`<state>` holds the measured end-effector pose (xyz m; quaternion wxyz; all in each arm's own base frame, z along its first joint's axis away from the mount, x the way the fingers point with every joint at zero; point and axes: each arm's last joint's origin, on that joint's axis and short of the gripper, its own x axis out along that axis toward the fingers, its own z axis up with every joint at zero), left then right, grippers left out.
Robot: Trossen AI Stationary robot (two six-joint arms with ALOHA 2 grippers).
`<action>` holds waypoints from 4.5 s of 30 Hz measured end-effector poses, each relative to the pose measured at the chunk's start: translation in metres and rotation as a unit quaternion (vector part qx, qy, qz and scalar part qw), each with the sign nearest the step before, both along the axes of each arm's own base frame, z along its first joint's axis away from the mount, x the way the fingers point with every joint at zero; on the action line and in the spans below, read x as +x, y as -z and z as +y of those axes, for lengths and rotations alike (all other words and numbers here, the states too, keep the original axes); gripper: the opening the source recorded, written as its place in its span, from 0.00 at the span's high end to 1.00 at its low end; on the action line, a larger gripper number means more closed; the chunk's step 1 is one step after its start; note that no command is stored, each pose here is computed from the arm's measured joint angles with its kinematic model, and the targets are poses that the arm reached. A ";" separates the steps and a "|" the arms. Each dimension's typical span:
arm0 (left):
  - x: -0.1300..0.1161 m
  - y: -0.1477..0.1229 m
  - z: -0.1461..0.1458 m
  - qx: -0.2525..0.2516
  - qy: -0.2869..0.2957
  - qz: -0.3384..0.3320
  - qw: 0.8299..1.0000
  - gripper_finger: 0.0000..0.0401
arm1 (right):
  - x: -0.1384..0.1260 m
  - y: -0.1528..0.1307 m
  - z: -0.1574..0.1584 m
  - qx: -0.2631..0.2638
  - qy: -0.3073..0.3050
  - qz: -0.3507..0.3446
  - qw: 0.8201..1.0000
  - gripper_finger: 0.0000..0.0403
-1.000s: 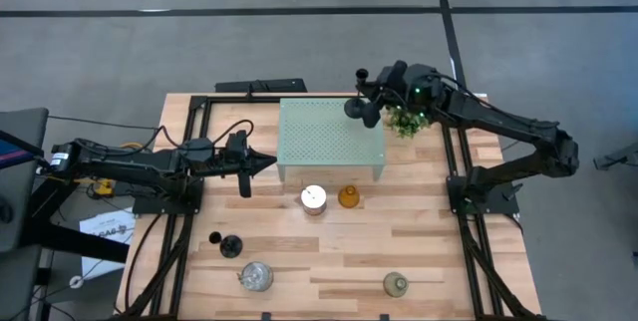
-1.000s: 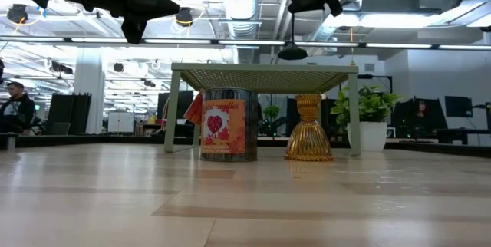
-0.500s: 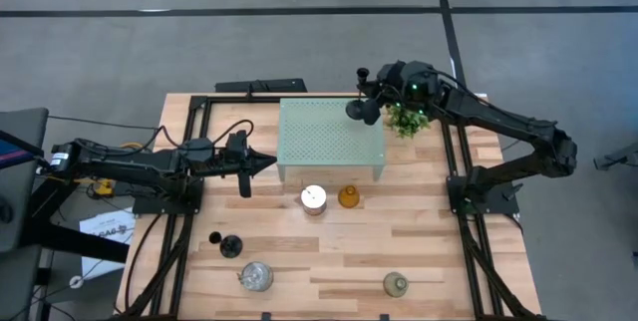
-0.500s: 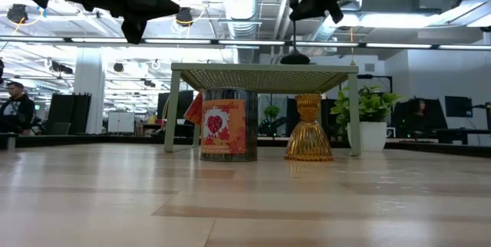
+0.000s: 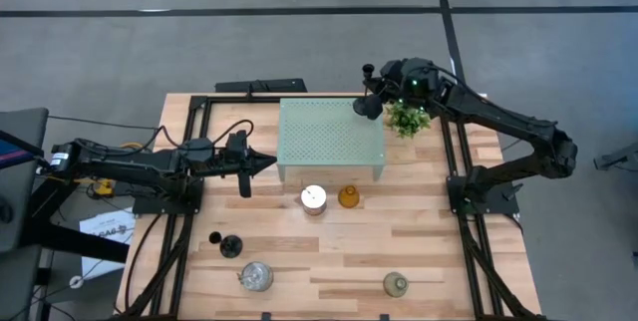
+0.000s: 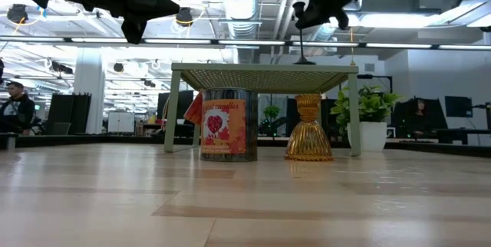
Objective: Pick & Place candle stick holders
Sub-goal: Put the black candle holder on the shelf, then put the green glass candle holder on the shelf
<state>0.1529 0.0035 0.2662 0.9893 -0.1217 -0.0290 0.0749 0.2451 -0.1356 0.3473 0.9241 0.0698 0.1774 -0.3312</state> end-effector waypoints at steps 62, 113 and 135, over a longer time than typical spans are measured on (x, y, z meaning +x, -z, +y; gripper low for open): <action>0.000 0.000 0.000 0.000 0.000 0.001 1.000 0.97 | 0.024 0.026 -0.002 0.019 -0.009 0.045 0.999 0.92; 0.000 0.000 0.000 0.000 0.000 0.001 1.000 0.97 | -0.010 0.036 0.020 0.170 -0.086 0.142 0.971 0.48; 0.000 0.000 0.000 0.000 0.000 0.000 1.000 0.97 | 0.000 0.044 0.107 0.236 -0.248 0.216 0.914 0.63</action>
